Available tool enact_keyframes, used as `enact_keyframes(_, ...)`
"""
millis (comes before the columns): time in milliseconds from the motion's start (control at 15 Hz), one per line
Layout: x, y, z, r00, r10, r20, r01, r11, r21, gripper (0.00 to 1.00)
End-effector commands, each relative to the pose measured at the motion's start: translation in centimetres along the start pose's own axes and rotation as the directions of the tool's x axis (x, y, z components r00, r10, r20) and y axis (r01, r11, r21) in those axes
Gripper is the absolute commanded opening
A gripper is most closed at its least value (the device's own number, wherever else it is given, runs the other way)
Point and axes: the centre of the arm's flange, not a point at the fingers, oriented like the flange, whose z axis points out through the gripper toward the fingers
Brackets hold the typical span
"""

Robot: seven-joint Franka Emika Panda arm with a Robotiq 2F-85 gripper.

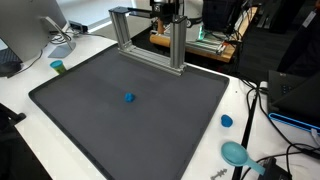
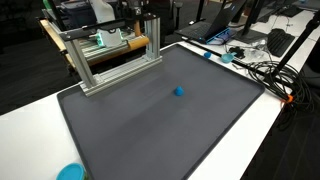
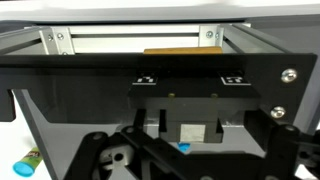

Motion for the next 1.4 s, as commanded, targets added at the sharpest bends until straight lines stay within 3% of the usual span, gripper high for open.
enact_keyframes(0,-1.59,-0.31,0.19,0.999,-0.04,-0.015,0.04,0.999,-0.005,0.89)
enact_keyframes(133,-1.71,-0.5,-0.01,0.998,-0.055,-0.018,0.055,0.998,0.004,0.71)
enact_keyframes(267,-1.62,-0.42,-0.05,0.998,-0.06,-0.02,0.06,0.998,0.004,0.65)
enact_keyframes(333,-1.55,-0.21,-0.12,0.998,-0.061,-0.02,0.062,0.998,0.003,0.52)
enact_keyframes(467,-1.42,0.14,-0.21,0.998,-0.054,-0.022,0.054,0.999,0.0,0.46)
enact_keyframes(533,-1.41,0.12,-0.22,0.998,-0.055,-0.021,0.055,0.998,0.0,0.36)
enact_keyframes(1333,-1.25,-0.42,-0.06,0.998,-0.057,-0.02,0.057,0.998,-0.017,0.33)
